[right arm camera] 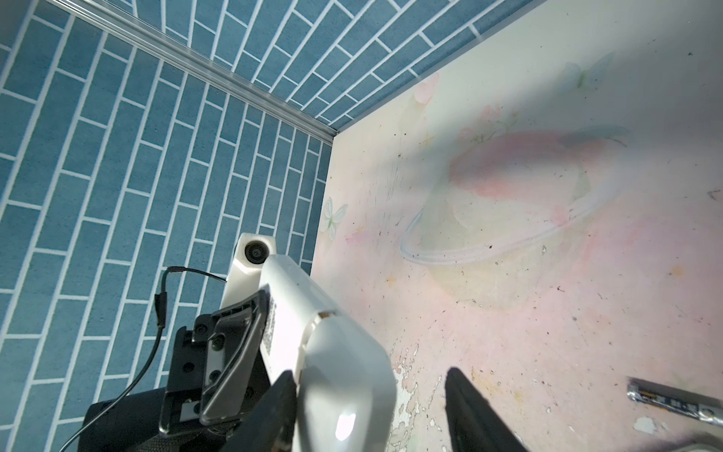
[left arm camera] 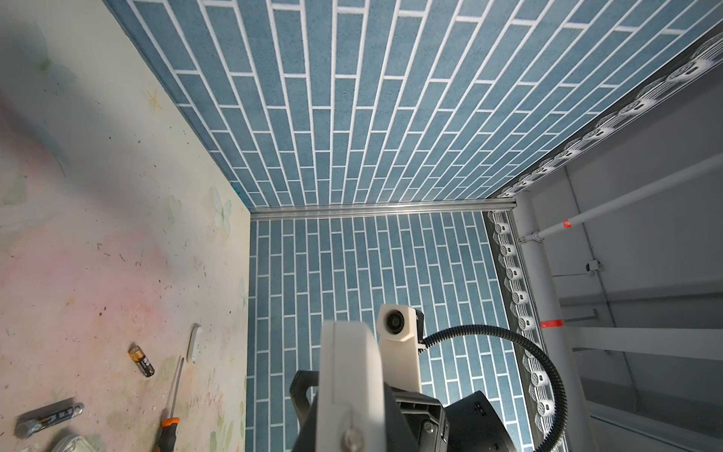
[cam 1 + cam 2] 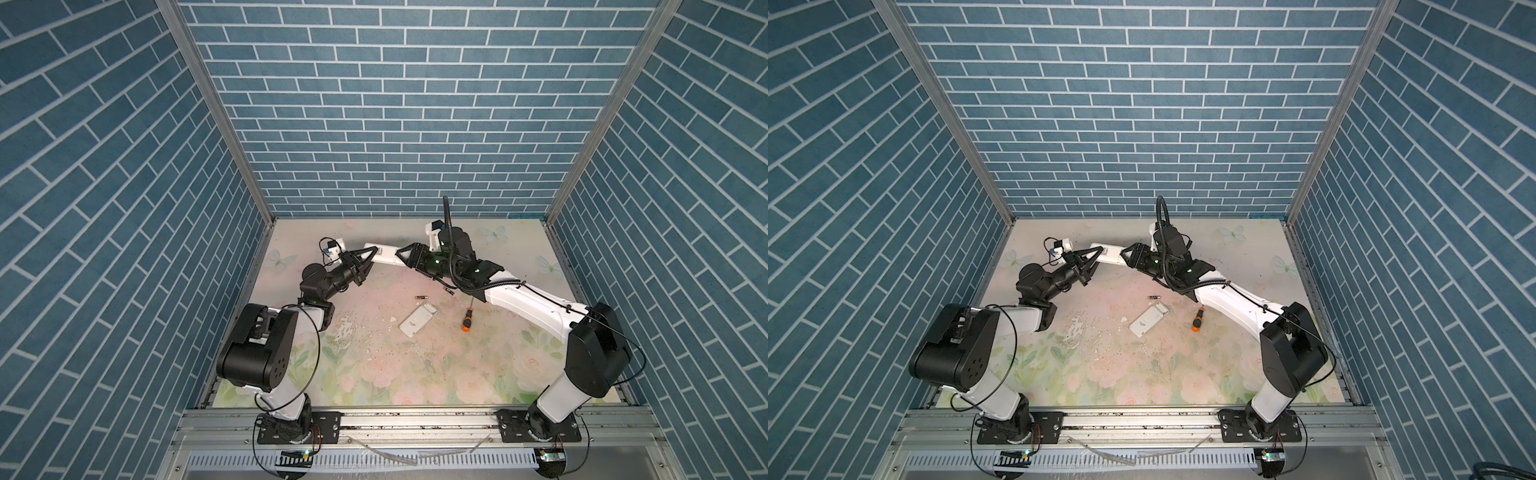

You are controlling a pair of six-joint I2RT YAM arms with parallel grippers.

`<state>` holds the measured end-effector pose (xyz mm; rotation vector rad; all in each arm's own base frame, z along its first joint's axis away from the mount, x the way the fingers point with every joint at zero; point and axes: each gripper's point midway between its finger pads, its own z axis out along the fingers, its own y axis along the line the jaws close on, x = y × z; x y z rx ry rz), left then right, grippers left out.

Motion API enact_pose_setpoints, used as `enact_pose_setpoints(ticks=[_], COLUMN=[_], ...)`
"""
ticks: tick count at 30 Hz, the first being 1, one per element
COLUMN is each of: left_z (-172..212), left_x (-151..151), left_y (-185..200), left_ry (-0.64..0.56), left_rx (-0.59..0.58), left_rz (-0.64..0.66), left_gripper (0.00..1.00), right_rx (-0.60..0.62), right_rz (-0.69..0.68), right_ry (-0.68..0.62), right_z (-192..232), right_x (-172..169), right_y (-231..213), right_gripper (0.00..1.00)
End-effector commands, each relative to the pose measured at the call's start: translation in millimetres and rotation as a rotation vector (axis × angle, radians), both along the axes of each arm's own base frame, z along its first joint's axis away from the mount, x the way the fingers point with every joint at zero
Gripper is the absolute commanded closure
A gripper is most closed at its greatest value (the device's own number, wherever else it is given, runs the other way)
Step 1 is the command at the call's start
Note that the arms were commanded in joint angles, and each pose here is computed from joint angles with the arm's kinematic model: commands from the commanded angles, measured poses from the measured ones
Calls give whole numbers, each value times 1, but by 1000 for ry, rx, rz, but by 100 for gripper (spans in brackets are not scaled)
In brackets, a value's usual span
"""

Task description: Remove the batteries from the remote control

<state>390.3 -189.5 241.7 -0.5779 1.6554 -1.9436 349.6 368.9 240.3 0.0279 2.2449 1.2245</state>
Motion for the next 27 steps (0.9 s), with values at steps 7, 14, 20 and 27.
enact_pose_setpoints(ticks=[7, 14, 20, 27], left_z=[5, 2, -5, -3], left_x=[-1, 0, 1, -2], left_y=[1, 0, -1, 0], left_ry=[-74, -81, -71, -76], left_rx=[5, 18, 28, 28], left_rz=[8, 3, -2, 0], left_gripper=[100, 100, 100, 100], right_rx=[-17, 4, 17, 8], right_rz=[12, 13, 35, 19], right_ry=[-14, -32, -28, -4], right_z=[-2, 10, 17, 7], right_x=[-5, -10, -15, -13], right_y=[-8, -12, -11, -12], right_gripper=[30, 32, 35, 41])
